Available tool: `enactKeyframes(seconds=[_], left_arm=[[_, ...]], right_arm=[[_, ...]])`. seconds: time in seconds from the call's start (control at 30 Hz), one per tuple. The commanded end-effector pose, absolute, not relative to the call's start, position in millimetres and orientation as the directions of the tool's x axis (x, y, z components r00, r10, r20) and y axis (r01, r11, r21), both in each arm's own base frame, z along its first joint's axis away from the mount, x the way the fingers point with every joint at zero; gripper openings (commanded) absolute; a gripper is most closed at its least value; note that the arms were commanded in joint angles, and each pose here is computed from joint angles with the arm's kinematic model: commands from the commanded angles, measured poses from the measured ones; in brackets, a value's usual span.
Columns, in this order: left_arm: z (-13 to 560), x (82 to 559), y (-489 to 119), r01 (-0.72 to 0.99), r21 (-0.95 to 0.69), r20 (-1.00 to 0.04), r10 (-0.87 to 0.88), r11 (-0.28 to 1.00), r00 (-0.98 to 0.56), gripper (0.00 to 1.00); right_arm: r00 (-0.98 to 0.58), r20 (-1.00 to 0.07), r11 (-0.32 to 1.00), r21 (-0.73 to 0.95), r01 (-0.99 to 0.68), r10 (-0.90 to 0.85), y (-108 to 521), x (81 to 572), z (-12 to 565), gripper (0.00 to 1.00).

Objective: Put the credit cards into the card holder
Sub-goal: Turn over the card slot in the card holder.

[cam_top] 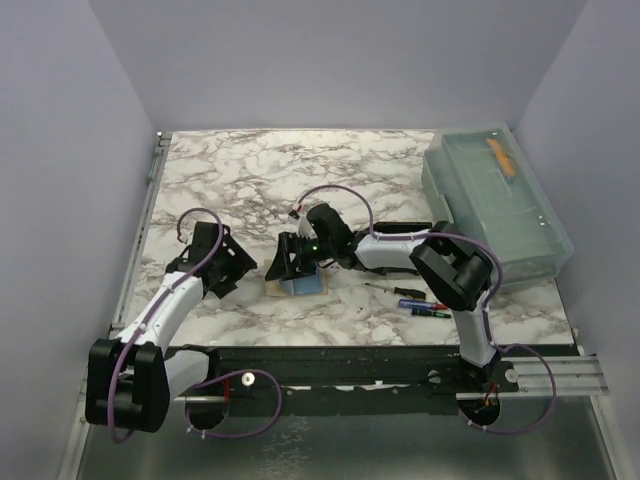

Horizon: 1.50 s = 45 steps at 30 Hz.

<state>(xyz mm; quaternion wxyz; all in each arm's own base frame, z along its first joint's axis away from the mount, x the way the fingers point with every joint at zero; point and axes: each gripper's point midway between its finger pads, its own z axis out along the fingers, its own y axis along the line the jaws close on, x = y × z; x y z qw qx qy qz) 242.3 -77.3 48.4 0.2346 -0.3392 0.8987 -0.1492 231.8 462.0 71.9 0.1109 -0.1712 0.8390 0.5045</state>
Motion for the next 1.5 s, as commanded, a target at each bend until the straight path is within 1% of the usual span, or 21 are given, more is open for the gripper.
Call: enactKeyframes(seconds=[0.0, 0.03, 0.1, 0.17, 0.2, 0.23, 0.3, 0.33, 0.37, 0.47, 0.57, 0.67, 0.73, 0.8, 0.93, 1.0, 1.13, 1.23, 1.27, 1.37, 1.47], left_arm=[[78.8, 257.0, -67.4, -0.553, -0.468, -0.308, -0.714, 0.689, -0.629, 0.76], [84.7, 261.1, -68.3, -0.544, -0.485, -0.308, -0.716, 0.685, -0.627, 0.76], [95.2, 269.6, -75.9, -0.503, -0.528, -0.304, -0.705, 0.684, -0.640, 0.69], [101.4, 275.2, -90.5, -0.436, -0.585, -0.286, -0.677, 0.684, -0.679, 0.62], [102.8, 275.9, -100.4, -0.396, -0.619, -0.266, -0.656, 0.678, -0.707, 0.58], [103.5, 277.2, -109.9, -0.359, -0.655, -0.248, -0.637, 0.665, -0.730, 0.54], [102.2, 278.9, -127.9, -0.312, -0.721, -0.193, -0.611, 0.619, -0.768, 0.41], [99.9, 278.5, -134.8, -0.302, -0.744, -0.162, -0.599, 0.596, -0.784, 0.34], [98.3, 278.6, -140.9, -0.292, -0.762, -0.138, -0.586, 0.578, -0.799, 0.28], [93.5, 281.3, -151.4, -0.263, -0.794, -0.115, -0.562, 0.548, -0.819, 0.22], [88.0, 282.7, -161.6, -0.237, -0.823, -0.091, -0.532, 0.515, -0.842, 0.16], [70.8, 277.2, -168.2, -0.262, -0.805, -0.062, -0.515, 0.532, -0.855, 0.13], [57.1, 271.1, -169.1, -0.292, -0.783, -0.040, -0.513, 0.549, -0.858, 0.12], [42.3, 263.3, -164.5, -0.329, -0.752, -0.023, -0.522, 0.571, -0.852, 0.06], [27.0, 255.2, -150.3, -0.356, -0.693, -0.067, -0.547, 0.627, -0.834, 0.05], [19.3, 251.7, -144.1, -0.376, -0.655, -0.069, -0.548, 0.655, -0.833, 0.04], [14.3, 250.1, -141.6, -0.389, -0.633, -0.062, -0.544, 0.669, -0.837, 0.04], [30.0, 256.0, -145.8, -0.338, -0.666, -0.101, -0.529, 0.665, -0.843, 0.09], [36.7, 258.2, -146.9, -0.314, -0.679, -0.121, -0.522, 0.664, -0.844, 0.14], [59.3, 262.2, -155.0, -0.240, -0.725, -0.155, -0.493, 0.645, -0.856, 0.26], [74.7, 263.7, -162.6, -0.192, -0.757, -0.166, -0.468, 0.625, -0.868, 0.31]], right_arm=[[-0.927, -0.308, 0.425, 0.824, -0.373, -0.216, 464.8, 221.2, 43.0, 0.79], [-0.927, -0.297, 0.420, 0.829, -0.368, -0.227, 465.7, 219.7, 38.0, 0.79], [-0.926, -0.286, 0.404, 0.839, -0.366, -0.245, 468.6, 217.7, 33.7, 0.78], [-0.927, -0.283, 0.402, 0.840, -0.364, -0.247, 468.6, 217.4, 33.8, 0.75], [-0.926, -0.290, 0.409, 0.835, -0.368, -0.242, 467.8, 218.5, 34.6, 0.72], [-0.925, -0.297, 0.416, 0.830, -0.372, -0.235, 466.2, 219.6, 35.3, 0.63], [-0.925, -0.309, 0.430, 0.821, -0.376, -0.220, 463.1, 222.4, 37.7, 0.44], [-0.924, -0.315, 0.439, 0.814, -0.380, -0.216, 461.2, 223.4, 38.2, 0.37], [-0.923, -0.320, 0.448, 0.807, -0.384, -0.214, 459.4, 224.0, 38.8, 0.32], [-0.920, -0.333, 0.468, 0.792, -0.391, -0.206, 454.5, 224.7, 41.2, 0.24], [-0.916, -0.347, 0.483, 0.779, -0.401, -0.201, 450.7, 225.2, 42.5, 0.18], [-0.913, -0.354, 0.509, 0.759, -0.406, -0.202, 446.7, 227.0, 42.7, 0.14], [-0.907, -0.373, 0.541, 0.731, -0.416, -0.195, 440.5, 230.1, 45.0, 0.13], [-0.900, -0.395, 0.577, 0.698, -0.423, -0.183, 432.0, 233.6, 47.8, 0.14], [-0.899, -0.401, 0.664, 0.626, -0.409, -0.175, 412.1, 237.0, 39.0, 0.16], [-0.897, -0.412, 0.696, 0.598, -0.398, -0.160, 402.2, 238.3, 34.3, 0.18], [-0.898, -0.401, 0.744, 0.542, -0.391, -0.180, 385.9, 236.0, 17.1, 0.25], [-0.895, -0.395, 0.790, 0.474, -0.390, -0.205, 376.9, 240.9, 20.0, 0.27], [-0.890, -0.407, 0.793, 0.464, -0.395, -0.206, 375.3, 242.6, 27.6, 0.29], [-0.865, -0.459, 0.790, 0.445, -0.422, -0.203, 372.6, 248.3, 61.5, 0.39], [-0.838, -0.502, 0.809, 0.391, -0.439, -0.213, 361.0, 253.9, 90.0, 0.50]])
